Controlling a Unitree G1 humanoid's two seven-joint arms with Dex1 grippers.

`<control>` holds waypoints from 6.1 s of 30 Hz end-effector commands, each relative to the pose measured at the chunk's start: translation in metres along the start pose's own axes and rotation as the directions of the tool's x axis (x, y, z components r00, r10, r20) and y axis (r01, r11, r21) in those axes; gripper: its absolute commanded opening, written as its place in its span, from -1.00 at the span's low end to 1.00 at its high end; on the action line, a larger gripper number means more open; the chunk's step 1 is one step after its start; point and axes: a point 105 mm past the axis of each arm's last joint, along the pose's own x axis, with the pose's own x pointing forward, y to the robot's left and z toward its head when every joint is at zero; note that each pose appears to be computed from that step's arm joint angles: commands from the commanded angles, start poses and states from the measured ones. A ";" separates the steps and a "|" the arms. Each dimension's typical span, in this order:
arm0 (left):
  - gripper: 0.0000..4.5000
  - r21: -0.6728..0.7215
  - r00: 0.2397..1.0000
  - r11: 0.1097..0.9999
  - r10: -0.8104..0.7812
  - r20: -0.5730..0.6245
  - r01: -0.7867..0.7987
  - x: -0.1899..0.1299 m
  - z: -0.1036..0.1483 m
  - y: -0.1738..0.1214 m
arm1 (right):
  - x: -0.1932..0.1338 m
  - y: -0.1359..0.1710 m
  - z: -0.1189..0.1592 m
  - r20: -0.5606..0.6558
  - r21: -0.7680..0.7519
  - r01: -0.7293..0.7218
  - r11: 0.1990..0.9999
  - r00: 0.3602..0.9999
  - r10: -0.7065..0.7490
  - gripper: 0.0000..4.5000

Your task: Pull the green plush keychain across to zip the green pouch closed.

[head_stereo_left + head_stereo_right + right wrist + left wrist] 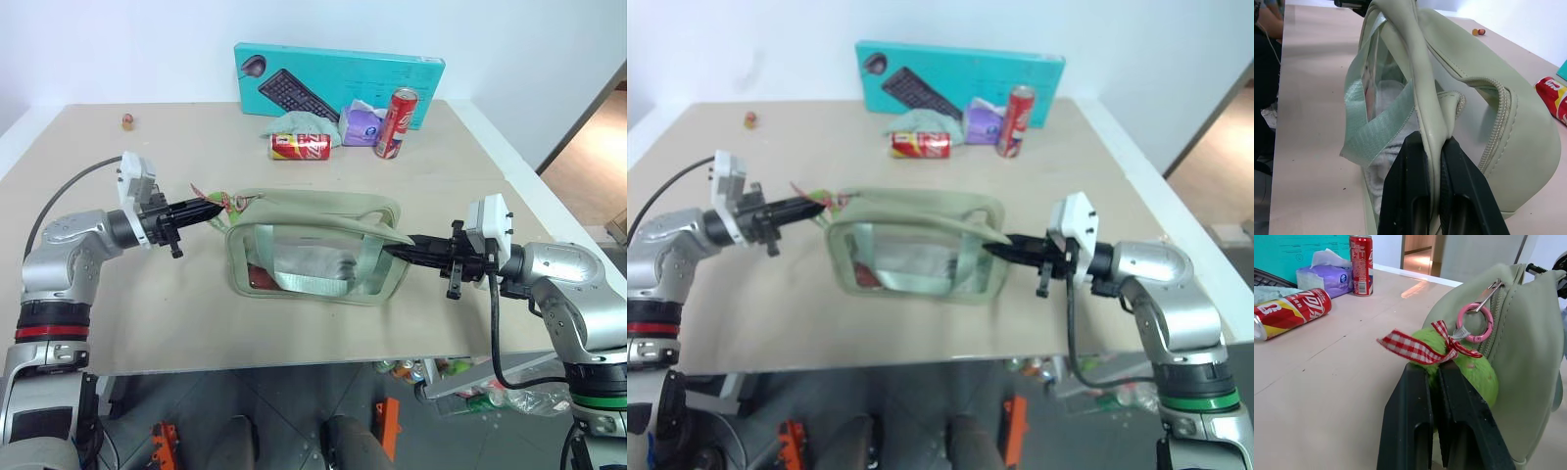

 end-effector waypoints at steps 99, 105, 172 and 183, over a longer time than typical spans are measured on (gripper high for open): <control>-0.97 0.130 0.997 0.989 0.078 -0.004 -0.077 0.028 0.014 -0.048 | -0.004 -0.006 0.002 -0.019 -0.072 -0.001 0.997 1.000 0.000 -1.00; -1.00 0.114 0.998 0.992 0.057 -0.009 -0.056 0.031 0.013 -0.052 | -0.010 -0.008 0.013 -0.029 -0.008 -0.018 1.000 0.999 0.017 -0.58; -1.00 0.083 0.985 0.982 0.170 -0.003 -0.169 0.060 0.010 -0.050 | 0.013 -0.051 0.106 0.140 -0.375 0.226 0.899 0.972 -0.186 -0.98; -1.00 0.116 0.967 0.960 0.252 0.033 -0.254 0.056 0.019 -0.040 | -0.066 -0.095 0.067 0.045 -0.327 0.457 0.827 0.882 -0.469 -0.98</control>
